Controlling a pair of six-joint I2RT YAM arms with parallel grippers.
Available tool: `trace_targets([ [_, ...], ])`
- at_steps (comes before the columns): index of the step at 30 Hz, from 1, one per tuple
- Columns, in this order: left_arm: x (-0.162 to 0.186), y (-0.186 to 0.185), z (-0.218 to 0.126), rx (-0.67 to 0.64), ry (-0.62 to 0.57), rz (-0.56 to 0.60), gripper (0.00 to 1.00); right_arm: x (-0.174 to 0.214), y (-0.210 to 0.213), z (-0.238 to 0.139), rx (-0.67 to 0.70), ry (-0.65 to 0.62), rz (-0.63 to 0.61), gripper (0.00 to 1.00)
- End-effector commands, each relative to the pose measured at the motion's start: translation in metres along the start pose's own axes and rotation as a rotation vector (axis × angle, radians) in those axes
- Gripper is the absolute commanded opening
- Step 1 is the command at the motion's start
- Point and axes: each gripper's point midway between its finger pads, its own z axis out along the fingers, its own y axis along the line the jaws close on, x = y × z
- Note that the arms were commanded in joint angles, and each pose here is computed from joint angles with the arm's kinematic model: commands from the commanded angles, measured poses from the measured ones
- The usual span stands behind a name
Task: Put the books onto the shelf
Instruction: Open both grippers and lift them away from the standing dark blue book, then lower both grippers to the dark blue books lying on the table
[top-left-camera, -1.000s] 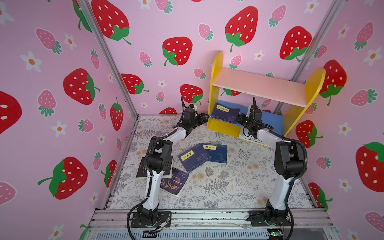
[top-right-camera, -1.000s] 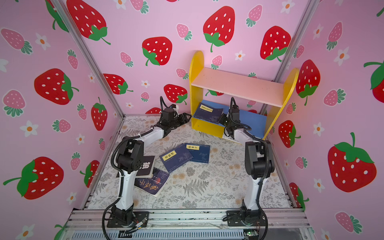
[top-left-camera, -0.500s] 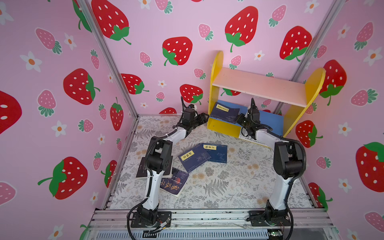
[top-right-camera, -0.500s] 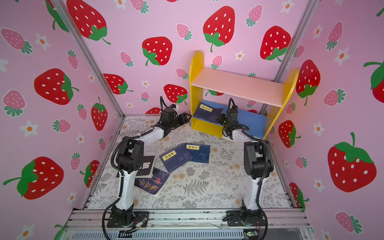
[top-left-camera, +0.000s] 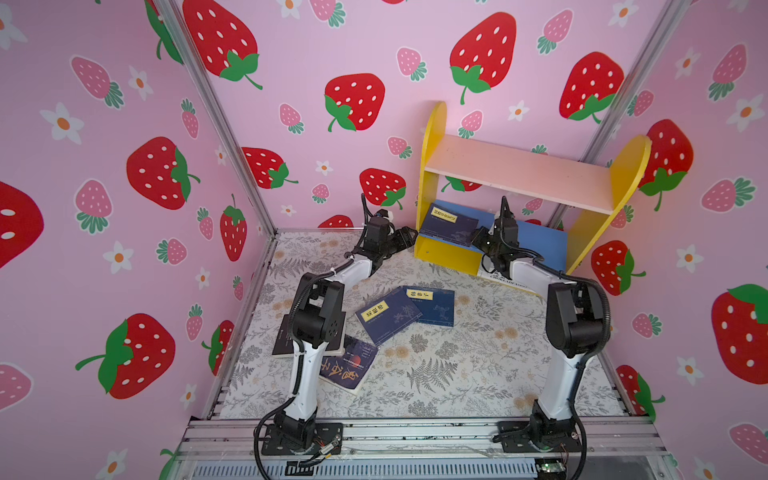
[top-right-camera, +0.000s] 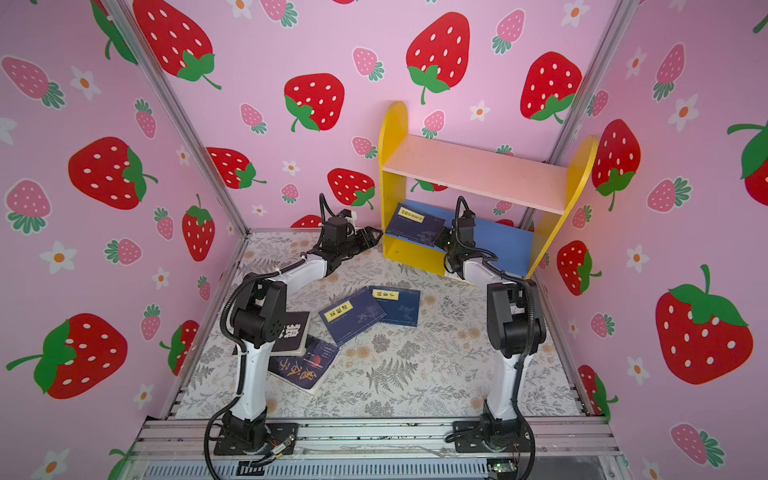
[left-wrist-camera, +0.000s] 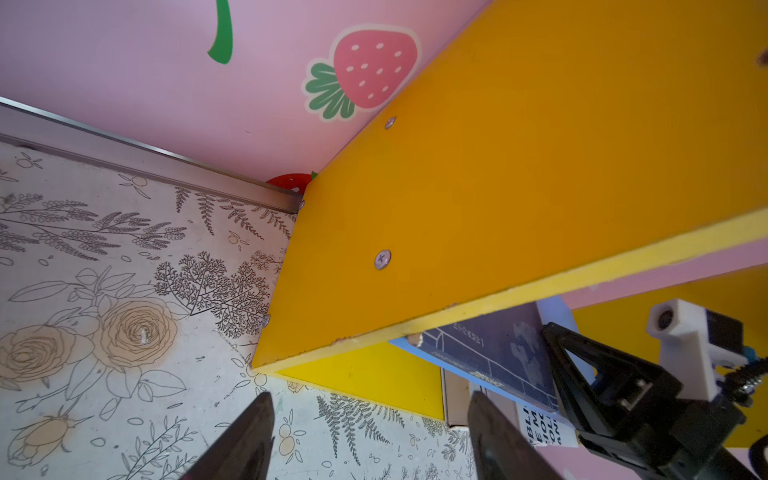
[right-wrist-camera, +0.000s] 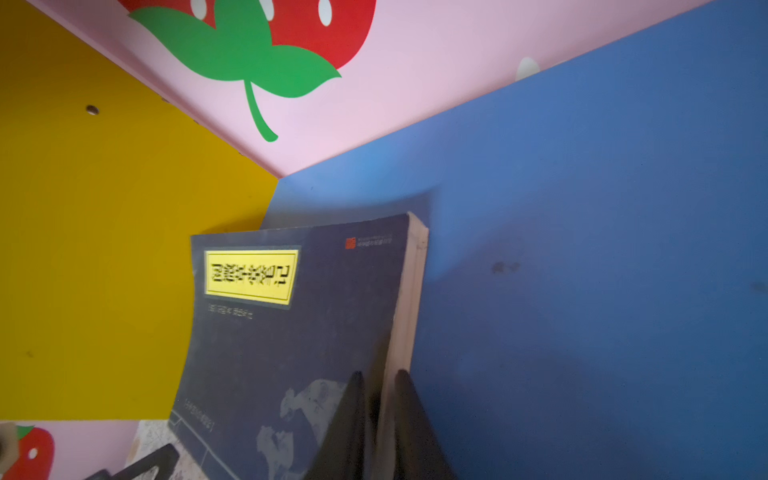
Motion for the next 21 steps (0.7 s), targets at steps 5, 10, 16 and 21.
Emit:
trace_targets([
  [5,-0.022,-0.024,-0.02,0.042,-0.054,0.015,0.75,-0.014,0.006,-0.006,0.011,-0.034,-0.046,0.51],
  [10,-0.025,-0.027,-0.036,0.036,-0.061,0.014,0.75,-0.031,0.01,-0.023,0.044,-0.069,-0.101,0.69],
  [16,-0.019,-0.032,-0.079,-0.018,-0.054,0.022,0.75,-0.05,0.033,-0.074,0.022,-0.107,-0.196,0.76],
  [21,0.015,-0.012,-0.128,-0.138,-0.012,-0.017,0.76,-0.031,0.045,-0.126,-0.004,-0.088,-0.24,0.77],
])
